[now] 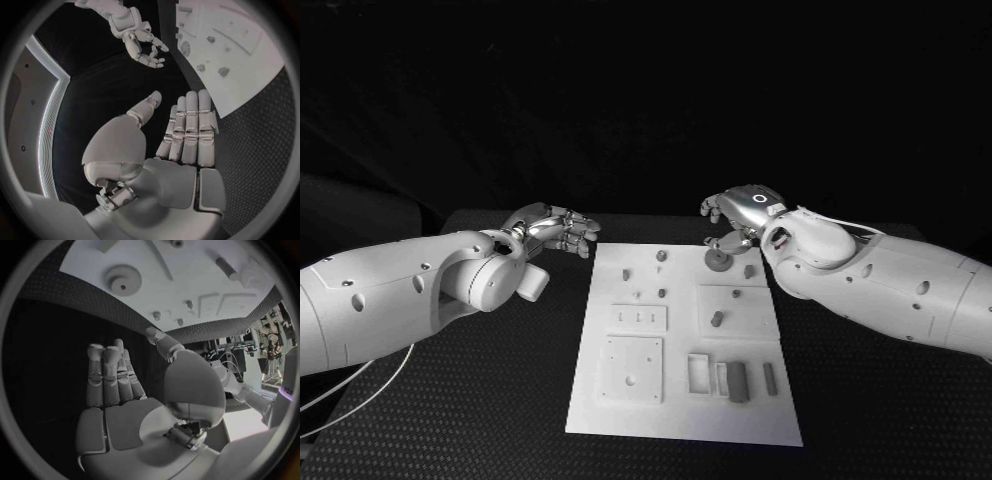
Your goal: Assemble the parts on the task board
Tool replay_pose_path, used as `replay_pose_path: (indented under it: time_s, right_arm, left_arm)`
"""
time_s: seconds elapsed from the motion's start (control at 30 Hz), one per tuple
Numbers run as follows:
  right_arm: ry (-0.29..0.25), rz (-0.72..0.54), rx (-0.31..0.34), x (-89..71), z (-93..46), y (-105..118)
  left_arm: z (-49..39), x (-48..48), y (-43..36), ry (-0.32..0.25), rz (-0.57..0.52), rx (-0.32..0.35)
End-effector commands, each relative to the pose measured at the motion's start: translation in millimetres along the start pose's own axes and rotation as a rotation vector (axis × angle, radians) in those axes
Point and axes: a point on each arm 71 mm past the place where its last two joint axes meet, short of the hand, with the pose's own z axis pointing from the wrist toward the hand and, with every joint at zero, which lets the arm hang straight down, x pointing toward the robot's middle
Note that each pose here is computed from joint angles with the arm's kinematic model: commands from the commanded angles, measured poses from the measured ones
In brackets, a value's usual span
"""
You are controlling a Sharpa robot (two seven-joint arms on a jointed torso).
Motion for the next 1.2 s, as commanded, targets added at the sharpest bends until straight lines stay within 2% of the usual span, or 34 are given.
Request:
replay_pose_path:
  time_s: [0.03, 0.17, 0.37, 0.77, 0.9, 1.2]
  right_arm:
    - [0.130, 0.004, 0.034, 8.8, -2.5, -13.1]
    - [0.195, -0.011, 0.071, 15.6, -4.9, -31.5]
    - [0.206, -0.030, 0.074, 21.4, 0.9, -39.1]
    - [0.239, -0.003, 0.054, 45.6, 8.3, -25.8]
    - [0.249, 0.003, 0.043, 49.3, 8.9, -21.7]
    - [0.261, 0.014, 0.027, 50.4, 8.8, -17.5]
  left_arm:
    - [0.6, 0.4, -1.1, 0.006, -0.002, 0.007]
    - [0.9, 0.7, -0.7, 0.007, -0.002, 0.005]
    - [2.0, 1.3, -0.4, 0.011, -0.001, 0.003]
    - [4.9, 4.7, -1.0, 0.021, -0.001, 0.004]
    - [5.5, 6.8, -1.6, 0.026, -0.001, 0.006]
    - [4.7, 4.7, -0.7, 0.021, 0.000, 0.003]
